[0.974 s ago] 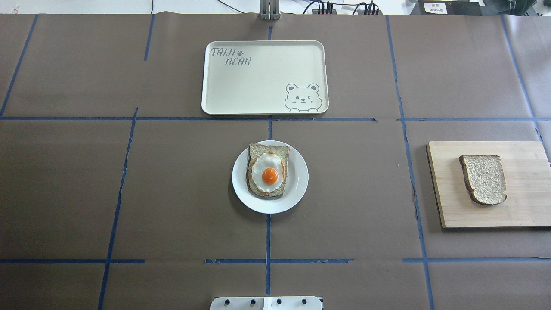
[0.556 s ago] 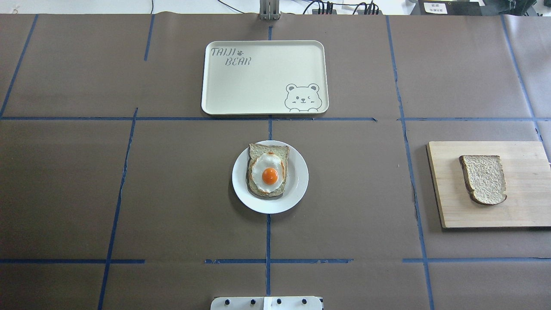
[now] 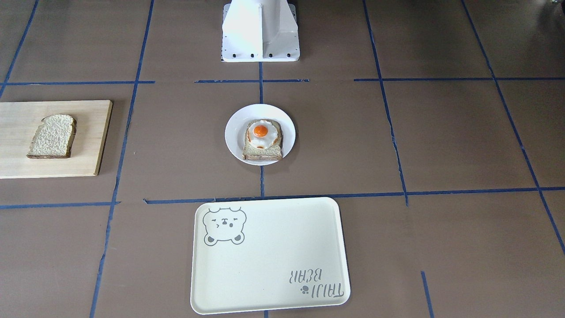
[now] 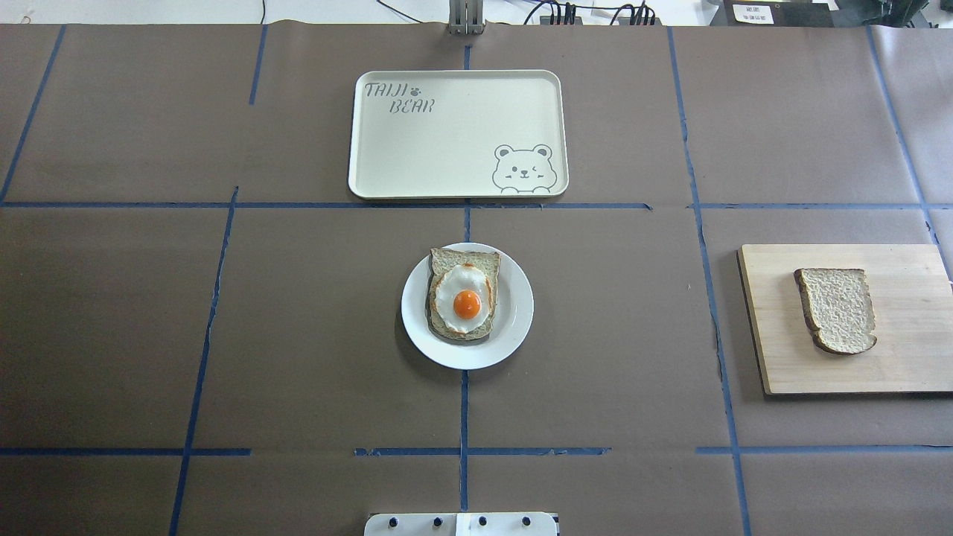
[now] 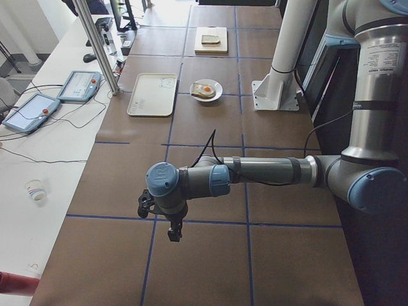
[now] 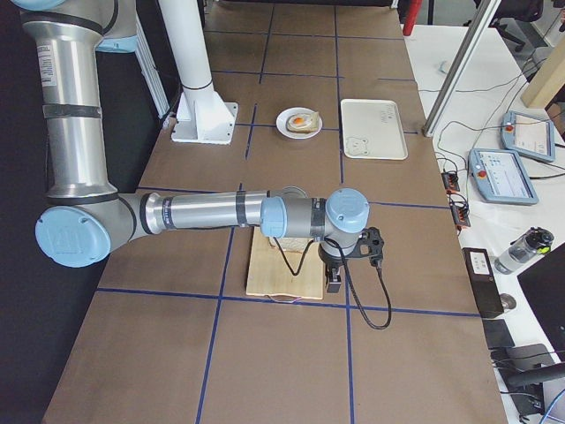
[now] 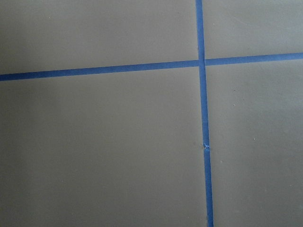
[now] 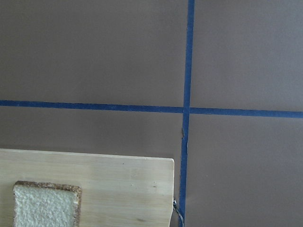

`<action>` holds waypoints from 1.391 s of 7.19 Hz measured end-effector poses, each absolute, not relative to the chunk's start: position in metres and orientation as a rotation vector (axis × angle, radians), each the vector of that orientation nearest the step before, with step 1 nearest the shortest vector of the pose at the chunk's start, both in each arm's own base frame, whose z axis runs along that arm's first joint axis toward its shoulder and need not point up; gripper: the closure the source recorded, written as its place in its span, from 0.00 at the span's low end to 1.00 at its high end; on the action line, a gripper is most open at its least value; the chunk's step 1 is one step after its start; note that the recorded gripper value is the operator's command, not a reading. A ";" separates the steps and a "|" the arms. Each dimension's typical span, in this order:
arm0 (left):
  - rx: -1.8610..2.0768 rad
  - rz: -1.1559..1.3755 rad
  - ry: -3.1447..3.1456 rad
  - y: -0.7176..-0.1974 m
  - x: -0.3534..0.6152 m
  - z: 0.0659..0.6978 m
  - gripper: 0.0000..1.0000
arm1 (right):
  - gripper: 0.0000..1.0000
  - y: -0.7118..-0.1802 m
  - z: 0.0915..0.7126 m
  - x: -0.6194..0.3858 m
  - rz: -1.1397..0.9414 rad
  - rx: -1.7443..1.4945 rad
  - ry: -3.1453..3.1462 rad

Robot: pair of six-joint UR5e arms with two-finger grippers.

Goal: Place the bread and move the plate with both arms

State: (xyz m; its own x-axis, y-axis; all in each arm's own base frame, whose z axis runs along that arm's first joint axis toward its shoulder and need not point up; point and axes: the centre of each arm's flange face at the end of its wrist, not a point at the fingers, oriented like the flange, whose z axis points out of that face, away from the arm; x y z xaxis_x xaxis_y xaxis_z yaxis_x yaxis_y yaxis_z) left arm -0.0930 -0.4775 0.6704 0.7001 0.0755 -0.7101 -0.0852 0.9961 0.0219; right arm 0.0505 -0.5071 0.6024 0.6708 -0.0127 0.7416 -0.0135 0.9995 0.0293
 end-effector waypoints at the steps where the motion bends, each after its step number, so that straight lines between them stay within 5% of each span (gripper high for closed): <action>1: -0.013 0.089 0.791 -0.477 -0.093 0.671 0.00 | 0.00 -0.500 0.600 0.029 0.048 0.048 -0.844; 7: -0.012 0.090 0.792 -0.477 -0.093 0.670 0.00 | 0.00 -0.426 0.617 -0.100 0.193 0.016 -0.927; 10: -0.008 0.092 0.791 -0.477 -0.093 0.669 0.00 | 0.09 -0.414 0.619 -0.148 0.190 -0.020 -0.889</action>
State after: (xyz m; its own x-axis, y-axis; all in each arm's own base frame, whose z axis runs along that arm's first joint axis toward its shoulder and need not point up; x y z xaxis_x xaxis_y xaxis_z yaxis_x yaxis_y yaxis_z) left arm -0.0928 -0.4773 0.6689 0.6990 0.0800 -0.7106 -0.0860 0.9959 0.0276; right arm -0.1480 -0.4137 0.6190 0.6147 0.1733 0.7695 -0.1564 0.9830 -0.0964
